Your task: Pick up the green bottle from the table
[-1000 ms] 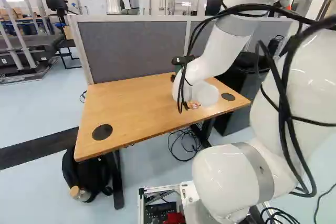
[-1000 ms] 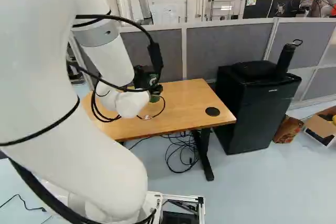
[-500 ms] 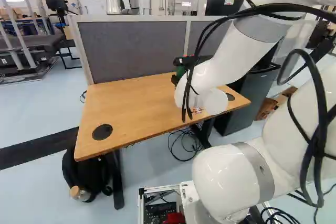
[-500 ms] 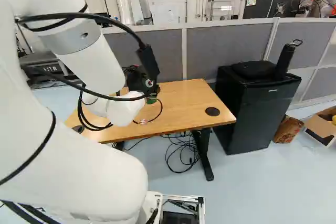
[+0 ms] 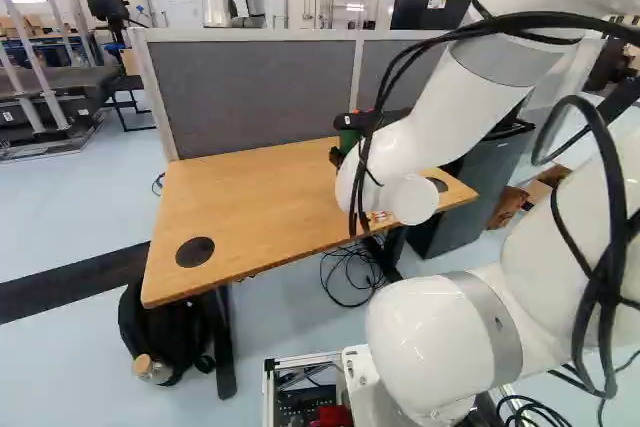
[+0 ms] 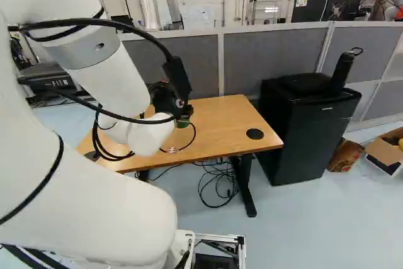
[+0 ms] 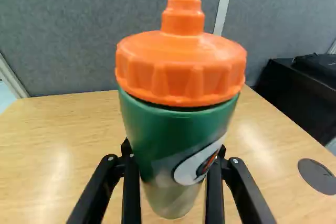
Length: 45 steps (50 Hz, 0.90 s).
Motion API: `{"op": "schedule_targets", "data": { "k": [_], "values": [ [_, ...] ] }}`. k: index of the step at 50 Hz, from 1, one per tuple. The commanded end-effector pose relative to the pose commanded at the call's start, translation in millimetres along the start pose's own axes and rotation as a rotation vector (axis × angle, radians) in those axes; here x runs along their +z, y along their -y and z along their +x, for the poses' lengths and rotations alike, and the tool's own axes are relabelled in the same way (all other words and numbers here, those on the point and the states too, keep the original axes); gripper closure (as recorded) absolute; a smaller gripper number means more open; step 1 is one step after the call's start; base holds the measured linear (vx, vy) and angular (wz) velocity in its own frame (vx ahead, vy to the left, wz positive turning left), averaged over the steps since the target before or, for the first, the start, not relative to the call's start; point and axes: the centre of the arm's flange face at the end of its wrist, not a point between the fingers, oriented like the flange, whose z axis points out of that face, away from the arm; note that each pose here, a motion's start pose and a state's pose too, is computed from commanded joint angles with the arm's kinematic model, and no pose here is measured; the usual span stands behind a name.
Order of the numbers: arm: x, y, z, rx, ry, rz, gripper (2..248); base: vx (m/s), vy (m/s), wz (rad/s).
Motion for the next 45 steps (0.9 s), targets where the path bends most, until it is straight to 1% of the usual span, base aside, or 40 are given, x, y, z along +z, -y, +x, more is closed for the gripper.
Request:
{"op": "schedule_targets", "data": {
  "k": [13, 22, 45],
  "values": [
    [-11, -5.8, -13.7, 0.006, 0.024, -0.020, 139, 0.000, 0.000, 0.000],
    [-16, -8.0, -19.3, 0.009, 0.033, -0.028, 139, 0.000, 0.000, 0.000],
    [-18, -9.0, -21.8, 0.010, 0.038, -0.032, 139, 0.000, 0.000, 0.000]
  ]
}}
